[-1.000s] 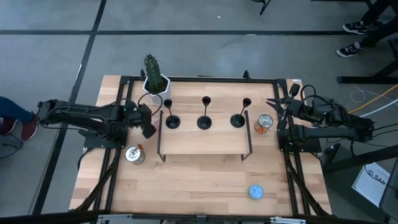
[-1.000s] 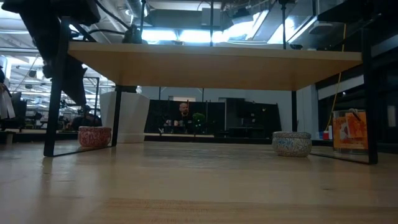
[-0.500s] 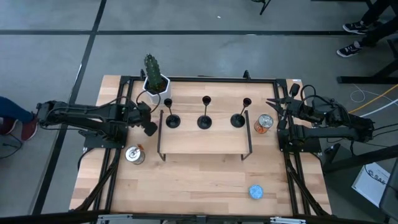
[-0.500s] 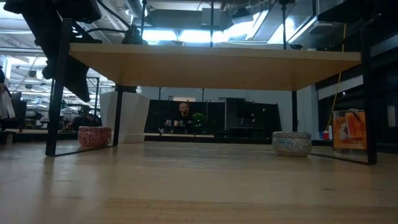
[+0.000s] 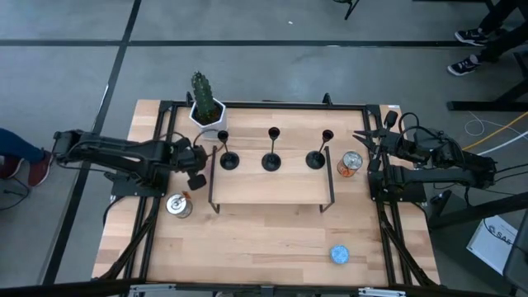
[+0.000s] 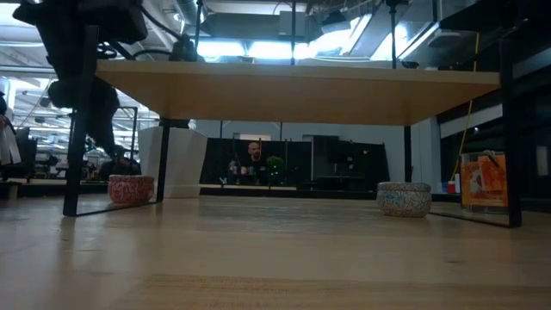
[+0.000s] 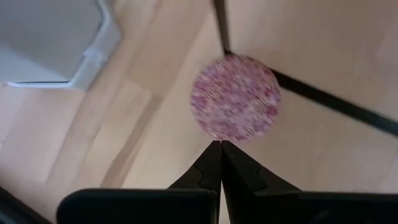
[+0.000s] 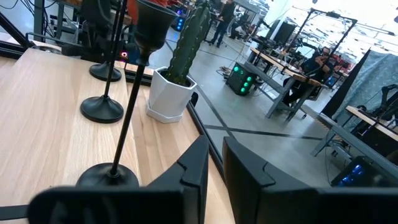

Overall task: Pick & Place candle stick holders
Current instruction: Put the red scented candle on the shelf

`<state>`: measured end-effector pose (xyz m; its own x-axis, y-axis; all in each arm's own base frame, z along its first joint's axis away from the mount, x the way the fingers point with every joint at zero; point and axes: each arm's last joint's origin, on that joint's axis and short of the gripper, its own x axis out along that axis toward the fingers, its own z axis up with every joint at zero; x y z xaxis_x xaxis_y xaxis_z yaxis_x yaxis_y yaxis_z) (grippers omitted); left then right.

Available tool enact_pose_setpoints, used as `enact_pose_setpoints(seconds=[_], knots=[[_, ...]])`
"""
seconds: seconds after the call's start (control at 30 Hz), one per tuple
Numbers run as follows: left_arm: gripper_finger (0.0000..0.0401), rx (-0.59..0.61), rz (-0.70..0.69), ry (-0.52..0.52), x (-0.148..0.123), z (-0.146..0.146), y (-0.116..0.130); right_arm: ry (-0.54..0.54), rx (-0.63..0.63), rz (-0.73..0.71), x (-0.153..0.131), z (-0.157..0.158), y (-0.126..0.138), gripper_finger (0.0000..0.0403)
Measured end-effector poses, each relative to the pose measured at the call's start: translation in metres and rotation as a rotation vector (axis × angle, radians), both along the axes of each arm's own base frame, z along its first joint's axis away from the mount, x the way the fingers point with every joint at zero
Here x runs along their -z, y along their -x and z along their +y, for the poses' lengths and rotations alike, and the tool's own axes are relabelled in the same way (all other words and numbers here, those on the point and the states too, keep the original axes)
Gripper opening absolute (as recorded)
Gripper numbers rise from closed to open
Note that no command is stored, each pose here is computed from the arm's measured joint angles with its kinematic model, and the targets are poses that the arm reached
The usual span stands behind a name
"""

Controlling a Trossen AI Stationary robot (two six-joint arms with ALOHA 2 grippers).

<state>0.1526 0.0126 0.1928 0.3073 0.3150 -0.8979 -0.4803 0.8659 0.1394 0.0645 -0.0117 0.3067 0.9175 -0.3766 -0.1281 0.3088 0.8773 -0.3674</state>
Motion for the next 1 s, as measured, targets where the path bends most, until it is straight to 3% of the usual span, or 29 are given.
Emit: enact_pose_setpoints(seconds=[0.5, 1.0], knots=[[0.0002, 0.126, 0.094, -0.035, 0.013, -0.023, -0.007, 0.000, 0.000, 0.000, 0.000, 0.000, 0.000, 0.0053], [0.0002, 0.031, -0.014, -0.141, -0.001, -0.023, 0.005, 0.000, 0.000, 0.000, 0.000, 0.000, 0.000, 0.0053]])
